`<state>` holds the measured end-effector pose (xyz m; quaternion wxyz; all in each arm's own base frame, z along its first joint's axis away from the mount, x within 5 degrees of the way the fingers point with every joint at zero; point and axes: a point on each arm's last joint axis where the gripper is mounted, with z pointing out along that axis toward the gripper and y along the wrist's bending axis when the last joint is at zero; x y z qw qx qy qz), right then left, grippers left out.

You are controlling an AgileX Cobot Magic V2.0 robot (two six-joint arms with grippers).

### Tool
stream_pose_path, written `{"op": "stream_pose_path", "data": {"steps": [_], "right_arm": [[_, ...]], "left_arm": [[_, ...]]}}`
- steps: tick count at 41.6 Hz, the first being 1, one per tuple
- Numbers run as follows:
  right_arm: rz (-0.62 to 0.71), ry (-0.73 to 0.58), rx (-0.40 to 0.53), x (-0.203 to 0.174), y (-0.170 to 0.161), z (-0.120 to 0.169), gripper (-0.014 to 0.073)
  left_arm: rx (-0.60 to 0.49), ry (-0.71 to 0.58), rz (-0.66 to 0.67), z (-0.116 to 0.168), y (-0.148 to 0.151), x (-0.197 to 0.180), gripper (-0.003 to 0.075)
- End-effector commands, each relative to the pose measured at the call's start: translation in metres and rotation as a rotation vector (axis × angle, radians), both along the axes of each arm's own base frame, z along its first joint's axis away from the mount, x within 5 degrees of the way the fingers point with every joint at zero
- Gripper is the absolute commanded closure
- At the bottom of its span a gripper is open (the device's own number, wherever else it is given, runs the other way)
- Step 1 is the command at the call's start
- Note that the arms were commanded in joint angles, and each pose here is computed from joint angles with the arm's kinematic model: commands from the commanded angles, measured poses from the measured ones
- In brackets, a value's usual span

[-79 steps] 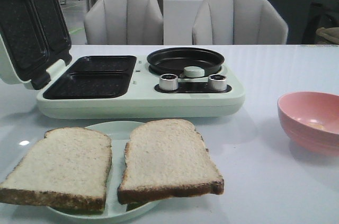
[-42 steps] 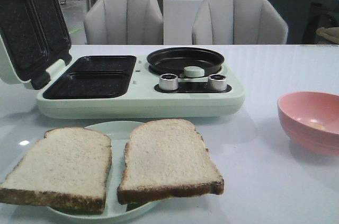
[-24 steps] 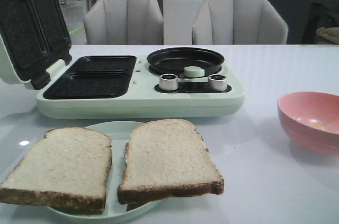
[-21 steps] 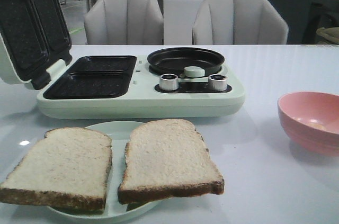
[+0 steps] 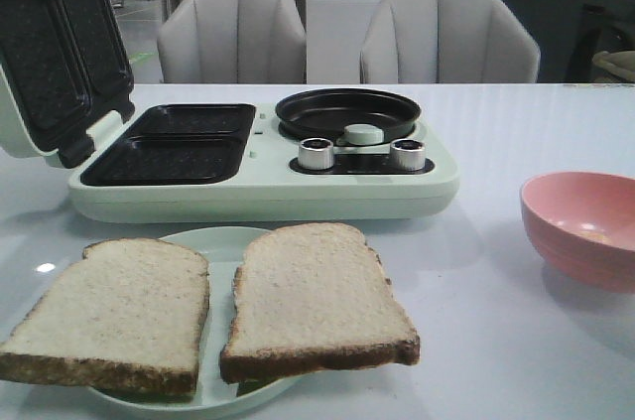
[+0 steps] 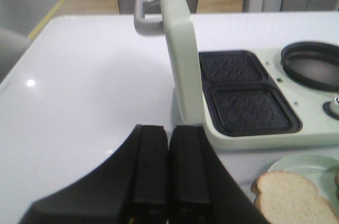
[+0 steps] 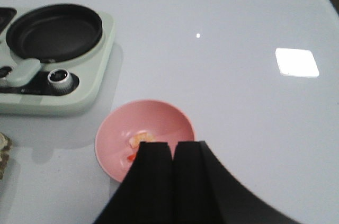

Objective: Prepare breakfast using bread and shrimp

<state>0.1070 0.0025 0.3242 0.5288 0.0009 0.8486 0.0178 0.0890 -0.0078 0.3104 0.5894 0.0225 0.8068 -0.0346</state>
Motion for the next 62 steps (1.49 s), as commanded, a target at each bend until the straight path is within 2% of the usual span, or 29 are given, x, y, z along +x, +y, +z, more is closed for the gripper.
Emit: {"op": "stream_pose_path", "data": {"steps": [1,6,9,11,15,18,20,26,32,38,46,49,53,57,62], "right_arm": [[-0.006,-0.040,-0.004,0.014,-0.001,0.010,0.0549],[-0.005,0.018,-0.004,0.023,-0.001,0.003,0.0545],[-0.005,0.039,-0.004,0.027,-0.001,0.001,0.0490],[-0.005,0.046,-0.004,0.028,-0.001,0.000,0.0389],[-0.005,0.054,-0.003,0.030,-0.001,-0.002,0.0165],[-0.005,0.054,-0.003,0.030,-0.001,-0.002,0.0052],[-0.005,0.054,-0.003,0.030,-0.001,-0.002,0.0027],[-0.005,0.056,-0.003,0.030,-0.001,-0.002,0.0017],[-0.005,0.055,-0.003,0.030,-0.001,-0.002,0.0017],[-0.004,0.056,-0.003,0.030,-0.001,-0.002,0.0017],[-0.004,0.056,-0.003,0.030,-0.001,-0.002,0.0017],[-0.004,0.056,-0.003,0.030,-0.001,-0.002,0.0017],[-0.004,0.056,-0.003,0.030,-0.001,-0.002,0.0017],[-0.004,0.056,-0.003,0.030,-0.001,-0.002,0.0017],[-0.004,0.056,-0.003,0.030,-0.001,-0.002,0.0017]], "left_arm": [[-0.021,-0.022,-0.008,0.002,-0.002,0.010,0.0619],[-0.015,0.036,-0.007,-0.007,-0.003,0.017,0.0619],[-0.012,0.061,-0.007,-0.010,-0.004,0.020,0.0589],[-0.011,0.073,-0.007,-0.012,-0.004,0.022,0.0522],[-0.010,0.080,-0.007,-0.013,-0.004,0.024,0.0314],[-0.009,0.085,-0.007,-0.013,-0.004,0.024,0.0197],[0.002,0.084,-0.011,-0.013,-0.004,0.024,0.0166],[0.066,0.072,-0.079,-0.013,-0.009,0.024,0.0188],[0.192,0.067,-0.269,-0.015,-0.026,0.024,0.0191],[0.392,0.103,-0.511,-0.027,-0.052,0.026,0.0191],[0.744,0.210,-0.836,-0.057,-0.094,0.022,0.0191],[0.852,0.246,-0.868,-0.069,-0.106,0.022,0.0191],[0.995,0.274,-0.848,-0.085,-0.122,0.027,0.0191],[1.093,0.290,-0.843,-0.102,-0.137,0.032,0.0191],[1.164,0.320,-0.809,-0.121,-0.148,0.041,0.0191]]}}
